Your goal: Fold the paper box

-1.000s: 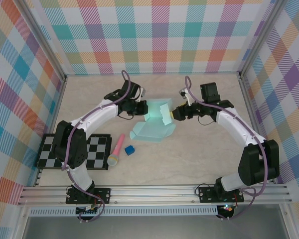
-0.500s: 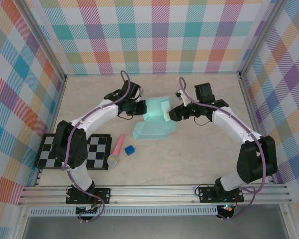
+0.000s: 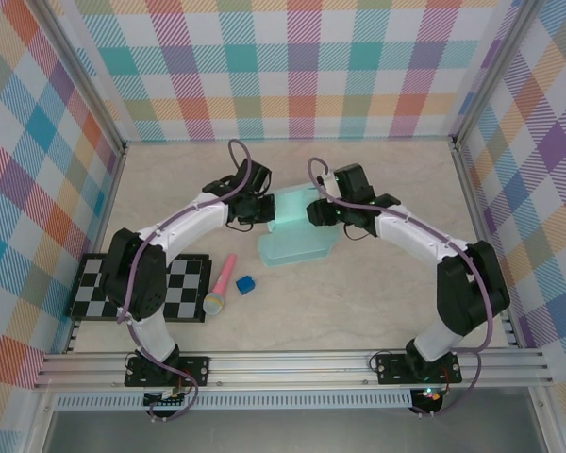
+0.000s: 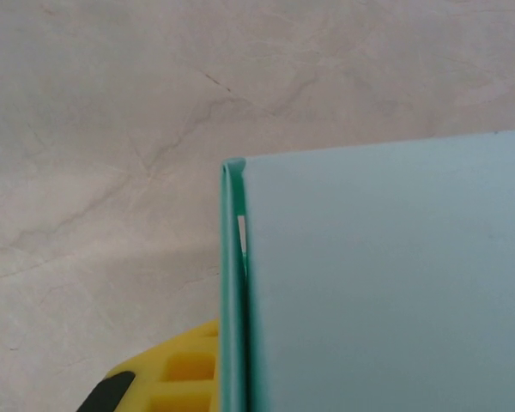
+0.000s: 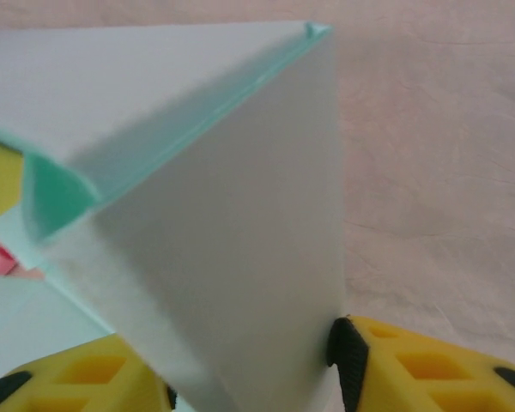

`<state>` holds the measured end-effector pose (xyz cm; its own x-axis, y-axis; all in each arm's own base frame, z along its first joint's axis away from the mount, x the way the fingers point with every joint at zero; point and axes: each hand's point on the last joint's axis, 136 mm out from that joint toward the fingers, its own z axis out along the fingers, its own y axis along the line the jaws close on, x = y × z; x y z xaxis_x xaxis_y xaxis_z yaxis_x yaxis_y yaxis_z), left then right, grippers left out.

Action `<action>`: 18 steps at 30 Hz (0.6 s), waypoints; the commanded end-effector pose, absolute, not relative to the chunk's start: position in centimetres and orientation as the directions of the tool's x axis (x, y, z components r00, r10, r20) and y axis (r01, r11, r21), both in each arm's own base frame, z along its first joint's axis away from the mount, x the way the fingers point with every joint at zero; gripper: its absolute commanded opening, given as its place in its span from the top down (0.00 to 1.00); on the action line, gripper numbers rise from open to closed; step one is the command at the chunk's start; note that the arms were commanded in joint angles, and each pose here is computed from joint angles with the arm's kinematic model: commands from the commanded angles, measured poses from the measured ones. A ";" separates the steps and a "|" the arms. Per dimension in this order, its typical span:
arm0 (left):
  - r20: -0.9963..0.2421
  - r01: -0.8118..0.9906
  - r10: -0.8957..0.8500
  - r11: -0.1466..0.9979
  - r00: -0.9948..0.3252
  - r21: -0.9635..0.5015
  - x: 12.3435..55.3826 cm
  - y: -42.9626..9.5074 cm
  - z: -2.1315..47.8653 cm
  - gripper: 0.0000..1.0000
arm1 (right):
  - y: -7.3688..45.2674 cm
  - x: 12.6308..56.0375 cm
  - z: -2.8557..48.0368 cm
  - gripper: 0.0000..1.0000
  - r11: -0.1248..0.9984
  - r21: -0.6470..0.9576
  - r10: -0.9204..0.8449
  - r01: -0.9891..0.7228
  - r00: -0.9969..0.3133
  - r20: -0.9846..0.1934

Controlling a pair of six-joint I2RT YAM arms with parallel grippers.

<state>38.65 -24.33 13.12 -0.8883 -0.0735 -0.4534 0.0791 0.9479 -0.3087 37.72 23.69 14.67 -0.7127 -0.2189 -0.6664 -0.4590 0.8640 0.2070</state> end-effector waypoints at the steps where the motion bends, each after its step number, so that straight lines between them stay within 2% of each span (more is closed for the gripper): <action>1: -0.480 0.105 -0.110 0.911 -0.870 -0.399 37.5 -26.8 15.6 1.00 | 23.0 39.9 15.2 0.52 0.913 0.160 -0.156 -0.375 -0.683 -0.713; 5: -0.467 0.116 -0.103 0.902 -0.878 -0.417 36.5 -28.0 15.7 1.00 | 23.0 40.4 14.7 0.54 0.921 0.137 -0.164 -0.364 -0.682 -0.712; 14: -0.423 0.094 -0.124 0.883 -0.898 -0.459 34.3 -30.7 15.8 1.00 | 22.7 41.1 12.9 0.69 0.949 0.064 -0.178 -0.309 -0.693 -0.698; 18: -0.389 0.074 -0.152 0.858 -0.908 -0.509 33.7 -31.2 16.5 0.90 | 22.4 41.2 12.7 0.74 0.954 0.048 -0.179 -0.295 -0.691 -0.700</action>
